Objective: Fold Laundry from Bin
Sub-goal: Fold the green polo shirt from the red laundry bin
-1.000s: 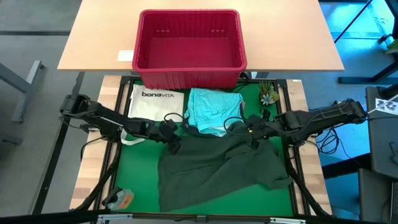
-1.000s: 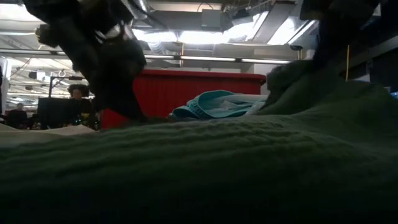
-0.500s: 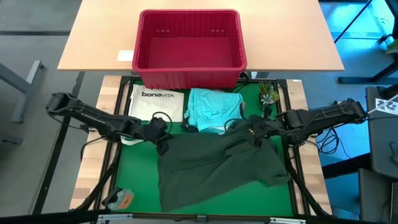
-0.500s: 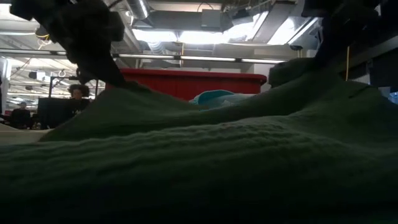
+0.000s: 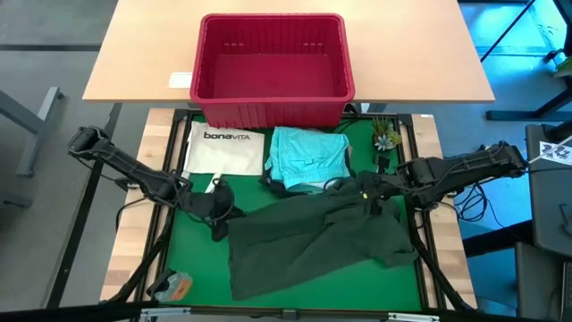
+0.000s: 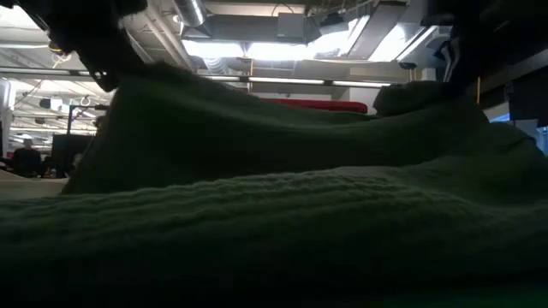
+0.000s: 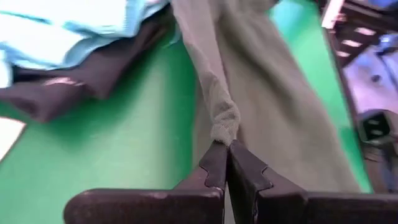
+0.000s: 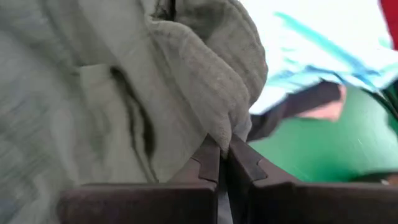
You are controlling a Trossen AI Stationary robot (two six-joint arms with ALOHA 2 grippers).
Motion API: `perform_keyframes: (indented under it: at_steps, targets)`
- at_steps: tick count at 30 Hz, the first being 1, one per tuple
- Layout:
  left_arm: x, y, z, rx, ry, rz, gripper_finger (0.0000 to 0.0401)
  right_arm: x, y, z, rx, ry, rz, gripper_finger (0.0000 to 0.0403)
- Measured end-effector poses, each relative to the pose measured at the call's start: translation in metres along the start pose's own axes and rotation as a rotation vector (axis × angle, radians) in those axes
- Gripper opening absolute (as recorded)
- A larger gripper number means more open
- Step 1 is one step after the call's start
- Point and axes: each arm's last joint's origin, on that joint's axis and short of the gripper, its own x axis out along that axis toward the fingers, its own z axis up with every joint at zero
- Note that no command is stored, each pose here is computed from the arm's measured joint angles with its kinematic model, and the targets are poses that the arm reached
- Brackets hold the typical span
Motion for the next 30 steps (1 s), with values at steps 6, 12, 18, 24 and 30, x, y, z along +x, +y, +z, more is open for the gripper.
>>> perform_keyframes:
  at_steps: [6,12,18,24,30]
  targets:
    - [-0.004,-0.017,-0.007,0.034,-0.001,-0.084,0.0000,-0.009,0.024,-0.007,-0.162,-0.035,0.076,0.0007]
    - [-0.010,-0.030,-0.012,-0.008,-0.015,-0.152,0.0000,-0.018,0.044,-0.017,-0.164,-0.053,0.133,0.0007]
    - [-0.003,-0.044,-0.022,0.020,0.012,-0.200,0.0000,-0.026,0.062,-0.029,-0.165,-0.056,0.196,0.0007]
    - [0.019,-0.063,-0.036,0.031,0.040,-0.273,0.0000,-0.030,0.085,-0.042,-0.129,-0.009,0.266,0.0007]
    - [0.033,-0.076,-0.054,0.027,0.079,-0.296,0.0000,-0.025,0.112,-0.055,-0.208,0.049,0.286,0.0007]
